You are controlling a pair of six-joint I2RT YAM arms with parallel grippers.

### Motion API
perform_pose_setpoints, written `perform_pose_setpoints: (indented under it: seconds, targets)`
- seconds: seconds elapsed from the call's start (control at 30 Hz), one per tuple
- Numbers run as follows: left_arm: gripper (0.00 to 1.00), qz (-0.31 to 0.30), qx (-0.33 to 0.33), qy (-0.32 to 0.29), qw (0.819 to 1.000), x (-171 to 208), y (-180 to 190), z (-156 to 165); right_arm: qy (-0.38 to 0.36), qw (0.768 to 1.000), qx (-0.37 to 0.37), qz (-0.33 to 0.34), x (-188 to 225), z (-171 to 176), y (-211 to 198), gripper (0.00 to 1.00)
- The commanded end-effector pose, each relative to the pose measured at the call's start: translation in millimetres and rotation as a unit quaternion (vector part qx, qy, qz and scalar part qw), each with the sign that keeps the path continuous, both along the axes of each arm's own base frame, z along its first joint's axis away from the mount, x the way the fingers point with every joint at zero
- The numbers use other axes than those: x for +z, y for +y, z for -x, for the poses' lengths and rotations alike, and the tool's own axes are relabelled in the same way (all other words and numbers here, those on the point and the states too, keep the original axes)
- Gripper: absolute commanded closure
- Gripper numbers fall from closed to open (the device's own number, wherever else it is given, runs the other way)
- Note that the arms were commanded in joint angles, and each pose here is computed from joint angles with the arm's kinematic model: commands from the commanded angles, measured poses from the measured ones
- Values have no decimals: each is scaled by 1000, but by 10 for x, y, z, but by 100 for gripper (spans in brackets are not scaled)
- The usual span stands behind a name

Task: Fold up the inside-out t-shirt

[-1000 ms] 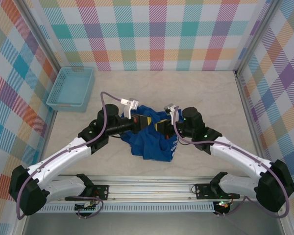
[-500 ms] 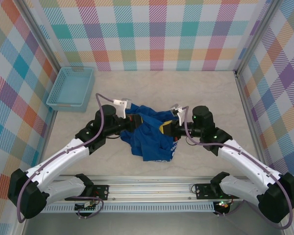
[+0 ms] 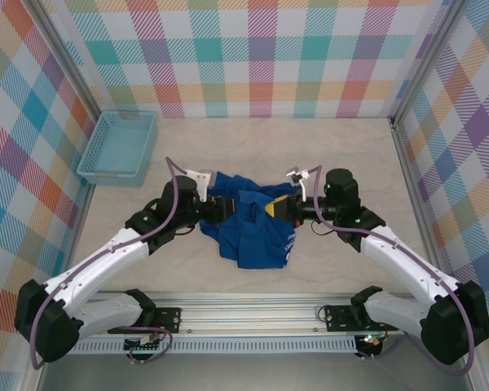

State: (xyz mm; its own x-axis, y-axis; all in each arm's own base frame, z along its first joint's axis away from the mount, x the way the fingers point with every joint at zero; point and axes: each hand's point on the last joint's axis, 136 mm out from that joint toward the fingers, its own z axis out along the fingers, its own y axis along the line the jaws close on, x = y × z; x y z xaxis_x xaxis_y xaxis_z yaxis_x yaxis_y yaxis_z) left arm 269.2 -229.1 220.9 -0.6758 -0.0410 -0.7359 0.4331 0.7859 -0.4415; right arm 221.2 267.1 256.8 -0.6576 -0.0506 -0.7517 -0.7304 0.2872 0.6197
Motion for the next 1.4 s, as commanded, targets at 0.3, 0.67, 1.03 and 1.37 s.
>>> perform_pose_setpoints:
  seconds: [0.3, 0.67, 1.03, 1.37]
  targets:
    - [51, 95, -259, -77, 958, 514, -726, 615, 10, 1000, -1, -14, 162, -78, 31, 100]
    - [45, 69, -233, -105, 964, 572, -853, 289, 10, 1000, 3, -16, 190, -41, 26, 100]
    - [46, 87, -294, -100, 947, 575, -1051, 351, 10, 1000, 4, -19, 214, -23, 18, 100]
    - [78, 83, -275, -109, 952, 574, -991, 321, 7, 1000, -1, -9, 177, -35, 2, 100]
